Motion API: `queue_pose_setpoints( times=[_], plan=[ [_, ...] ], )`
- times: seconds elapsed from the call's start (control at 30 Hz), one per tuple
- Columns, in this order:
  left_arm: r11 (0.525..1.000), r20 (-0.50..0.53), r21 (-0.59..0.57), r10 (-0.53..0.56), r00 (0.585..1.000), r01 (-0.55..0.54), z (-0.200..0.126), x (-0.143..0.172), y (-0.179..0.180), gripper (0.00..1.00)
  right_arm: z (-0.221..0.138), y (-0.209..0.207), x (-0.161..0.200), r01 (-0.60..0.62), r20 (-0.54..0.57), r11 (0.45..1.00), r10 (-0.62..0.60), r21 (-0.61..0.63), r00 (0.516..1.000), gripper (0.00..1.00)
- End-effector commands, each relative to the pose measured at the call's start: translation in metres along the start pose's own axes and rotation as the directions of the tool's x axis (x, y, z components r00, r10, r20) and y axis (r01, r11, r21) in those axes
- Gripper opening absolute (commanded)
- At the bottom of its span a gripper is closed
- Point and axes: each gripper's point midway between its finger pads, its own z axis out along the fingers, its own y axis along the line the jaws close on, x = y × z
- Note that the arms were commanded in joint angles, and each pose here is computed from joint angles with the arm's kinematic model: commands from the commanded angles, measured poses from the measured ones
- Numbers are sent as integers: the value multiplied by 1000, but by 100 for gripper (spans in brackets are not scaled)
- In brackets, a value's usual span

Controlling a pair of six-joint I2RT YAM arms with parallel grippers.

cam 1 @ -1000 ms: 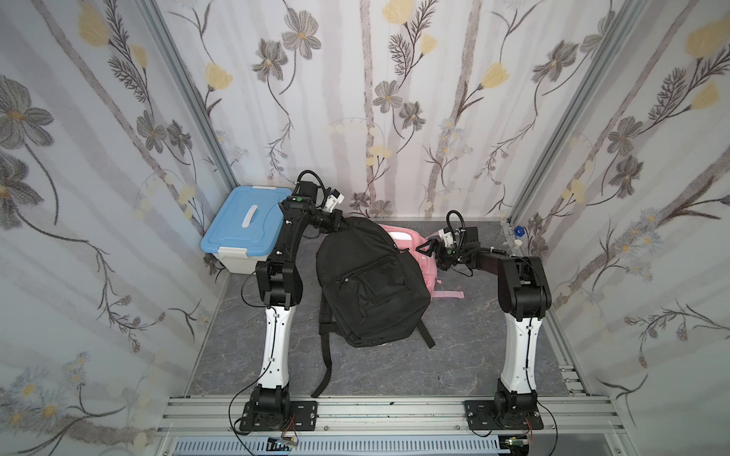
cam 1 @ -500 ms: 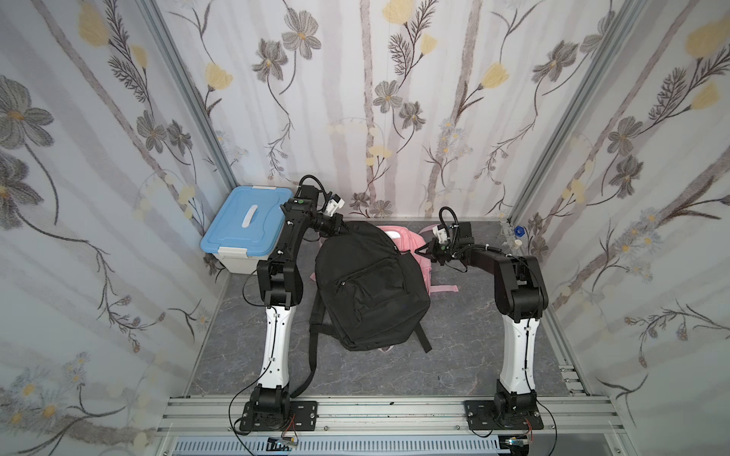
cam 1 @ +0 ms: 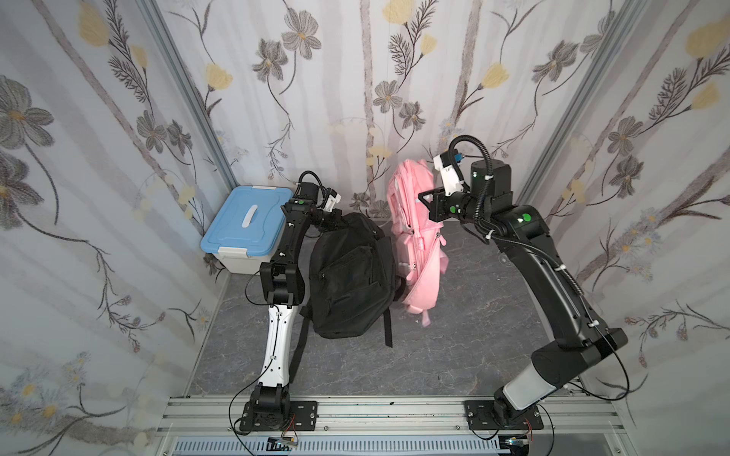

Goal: Zip up the backpack
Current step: Pick up the backpack from the center of the board, then place the backpack at the center of the board, then place the backpack on the backpack.

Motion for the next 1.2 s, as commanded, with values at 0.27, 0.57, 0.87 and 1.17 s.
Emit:
queue_pose_setpoints(
  times=[0.27, 0.57, 0.87, 1.17],
  plan=[
    [998, 48, -17, -57, 997, 58, 33, -6, 27, 0, -66, 53, -62, 99, 198, 985, -70, -138, 978, 0],
    [996, 165, -36, -70, 984, 77, 18, -38, 24, 100, -49, 60, -70, -205, 112, 872, 281, -444, 953, 0],
    [991, 287, -93, -71, 955, 102, -22, -72, 18, 100, 86, -68, 122, -627, -249, 763, 584, -158, 773, 0],
    [954, 333, -288, 14, 943, 88, -60, -80, -7, 100, 140, -162, 308, -451, -503, 829, 560, 332, 659, 4]
  ],
)
